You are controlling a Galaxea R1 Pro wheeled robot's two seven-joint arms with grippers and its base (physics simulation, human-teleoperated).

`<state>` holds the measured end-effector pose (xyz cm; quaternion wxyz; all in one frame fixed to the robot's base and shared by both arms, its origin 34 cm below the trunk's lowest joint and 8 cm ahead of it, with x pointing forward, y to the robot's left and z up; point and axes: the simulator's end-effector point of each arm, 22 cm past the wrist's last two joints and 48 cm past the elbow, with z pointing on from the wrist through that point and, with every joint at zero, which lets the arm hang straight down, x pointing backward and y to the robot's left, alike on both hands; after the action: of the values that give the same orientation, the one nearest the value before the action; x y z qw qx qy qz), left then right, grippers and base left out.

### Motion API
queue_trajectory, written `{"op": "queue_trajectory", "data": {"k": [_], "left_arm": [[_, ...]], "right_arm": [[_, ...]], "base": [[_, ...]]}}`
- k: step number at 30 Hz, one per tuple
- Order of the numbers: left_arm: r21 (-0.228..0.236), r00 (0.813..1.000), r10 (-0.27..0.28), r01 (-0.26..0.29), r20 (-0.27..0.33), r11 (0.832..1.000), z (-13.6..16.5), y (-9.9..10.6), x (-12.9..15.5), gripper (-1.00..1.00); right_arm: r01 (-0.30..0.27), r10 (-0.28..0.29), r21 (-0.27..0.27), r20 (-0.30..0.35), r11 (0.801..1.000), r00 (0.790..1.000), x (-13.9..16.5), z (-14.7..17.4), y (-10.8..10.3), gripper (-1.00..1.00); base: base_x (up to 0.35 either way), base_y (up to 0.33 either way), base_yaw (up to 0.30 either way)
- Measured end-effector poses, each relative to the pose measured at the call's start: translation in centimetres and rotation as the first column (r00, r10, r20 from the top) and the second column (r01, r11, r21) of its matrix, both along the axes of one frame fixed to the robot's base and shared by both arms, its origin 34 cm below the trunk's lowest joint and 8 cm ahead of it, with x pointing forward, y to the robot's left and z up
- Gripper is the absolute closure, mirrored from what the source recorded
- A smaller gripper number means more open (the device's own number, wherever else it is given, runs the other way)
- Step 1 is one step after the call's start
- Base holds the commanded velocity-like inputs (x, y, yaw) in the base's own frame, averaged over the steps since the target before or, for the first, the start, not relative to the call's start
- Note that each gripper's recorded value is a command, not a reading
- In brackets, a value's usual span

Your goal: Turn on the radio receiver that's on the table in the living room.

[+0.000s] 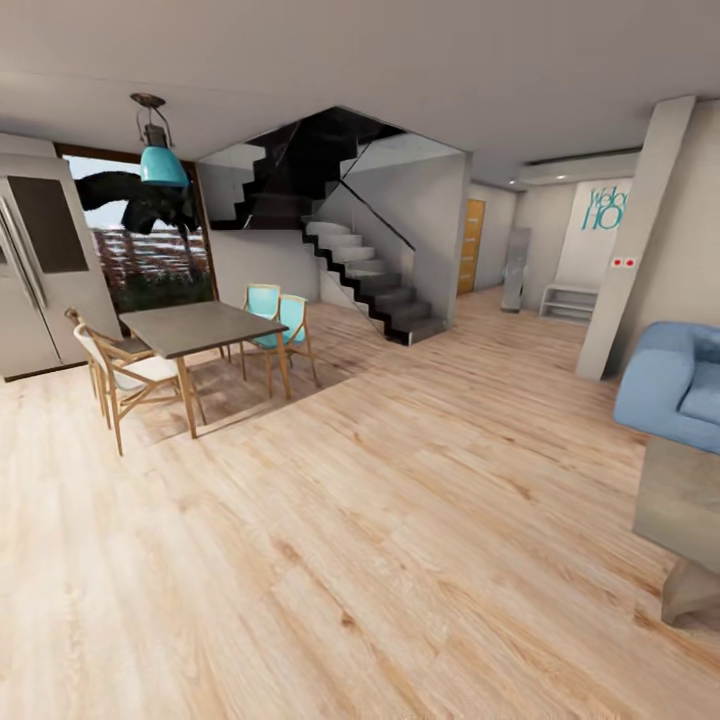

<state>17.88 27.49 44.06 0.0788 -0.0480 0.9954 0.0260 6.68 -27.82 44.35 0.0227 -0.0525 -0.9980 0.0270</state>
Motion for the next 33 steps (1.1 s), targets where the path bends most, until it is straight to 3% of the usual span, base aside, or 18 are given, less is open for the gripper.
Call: {"op": "queue_trajectory", "data": {"k": [11, 33], "left_arm": [[-0.031, 0.998, 0.007, -0.009, -0.060, 0.999, -0.2, -2.1, -1.4, -1.00], [-0.043, 0.999, 0.001, -0.003, -0.049, 0.999, -0.2, -2.9, -1.1, -1.00]], "right_arm": [[0.000, 0.000, -0.002, 0.001, 1.000, 1.000, 0.0, 0.0, -0.1, -1.00], [0.001, -0.001, -0.002, 0.001, 1.000, 1.000, 0.0, 0.0, -0.1, -1.00]], "base": [[0.000, 0.000, -0.283], [0.000, 0.000, -0.283]]}}
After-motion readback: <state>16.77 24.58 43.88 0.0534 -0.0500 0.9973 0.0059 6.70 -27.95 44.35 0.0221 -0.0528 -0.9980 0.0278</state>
